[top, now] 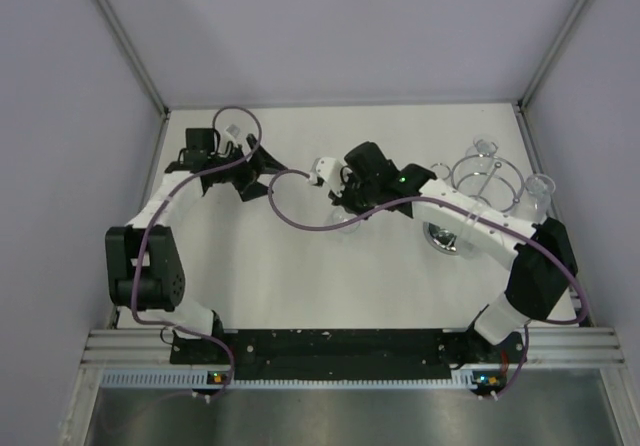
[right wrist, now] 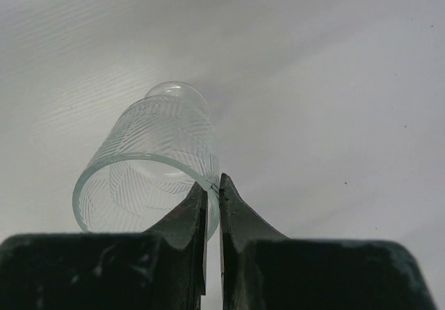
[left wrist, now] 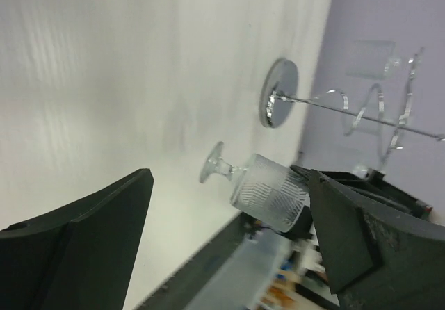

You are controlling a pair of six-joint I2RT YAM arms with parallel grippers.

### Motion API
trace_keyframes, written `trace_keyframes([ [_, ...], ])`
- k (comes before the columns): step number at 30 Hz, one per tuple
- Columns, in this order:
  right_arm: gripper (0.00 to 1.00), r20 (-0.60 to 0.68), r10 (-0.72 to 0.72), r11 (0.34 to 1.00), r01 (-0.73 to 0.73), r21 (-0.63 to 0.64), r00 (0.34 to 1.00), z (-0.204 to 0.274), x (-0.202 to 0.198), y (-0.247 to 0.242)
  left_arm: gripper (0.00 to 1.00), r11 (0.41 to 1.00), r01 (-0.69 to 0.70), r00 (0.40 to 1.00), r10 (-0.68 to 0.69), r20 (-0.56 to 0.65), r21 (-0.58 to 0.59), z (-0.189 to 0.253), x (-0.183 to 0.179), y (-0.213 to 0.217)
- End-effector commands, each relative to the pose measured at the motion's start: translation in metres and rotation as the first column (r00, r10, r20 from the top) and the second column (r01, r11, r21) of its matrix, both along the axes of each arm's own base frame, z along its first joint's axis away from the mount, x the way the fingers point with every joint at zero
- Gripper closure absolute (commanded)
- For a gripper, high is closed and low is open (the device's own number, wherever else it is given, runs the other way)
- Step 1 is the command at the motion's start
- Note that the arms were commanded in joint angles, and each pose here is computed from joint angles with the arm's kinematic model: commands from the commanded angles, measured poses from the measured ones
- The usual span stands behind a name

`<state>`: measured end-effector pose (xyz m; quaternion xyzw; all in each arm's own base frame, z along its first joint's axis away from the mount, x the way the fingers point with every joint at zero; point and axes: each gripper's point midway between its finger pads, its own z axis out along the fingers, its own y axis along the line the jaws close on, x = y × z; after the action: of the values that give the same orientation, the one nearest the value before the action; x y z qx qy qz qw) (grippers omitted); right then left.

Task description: Take the wine glass off the wine glass rack

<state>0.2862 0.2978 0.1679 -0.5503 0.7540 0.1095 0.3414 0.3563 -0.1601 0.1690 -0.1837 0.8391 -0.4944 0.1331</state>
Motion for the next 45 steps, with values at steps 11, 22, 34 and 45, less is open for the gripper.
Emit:
trace_keyframes([
  [11, 1.0, 0.008, 0.09, 0.996, -0.09, -0.014, 0.996, 0.001, -0.01, -0.002, 0.03, 0.787, -0.07, 0.817, -0.307, 0.487, 0.613, 0.052, -0.012, 0.069],
  [22, 1.0, -0.056, 0.096, 0.993, -0.099, -0.058, 0.994, -0.029, -0.012, -0.002, 0.12, 0.744, -0.081, 0.7, -0.432, 0.569, 0.664, 0.085, -0.012, 0.07],
  [34, 0.45, -0.05, 0.07, 0.994, -0.074, -0.086, 0.996, -0.025, -0.005, -0.002, 0.17, 0.743, -0.039, 0.714, -0.447, 0.538, 0.669, 0.09, -0.012, 0.066],
  [45, 0.37, -0.033, -0.107, 0.991, 0.11, 0.074, 0.994, 0.088, -0.019, -0.073, 0.36, 0.625, 0.31, 0.507, -0.746, 0.432, 0.716, 0.069, -0.055, -0.022],
])
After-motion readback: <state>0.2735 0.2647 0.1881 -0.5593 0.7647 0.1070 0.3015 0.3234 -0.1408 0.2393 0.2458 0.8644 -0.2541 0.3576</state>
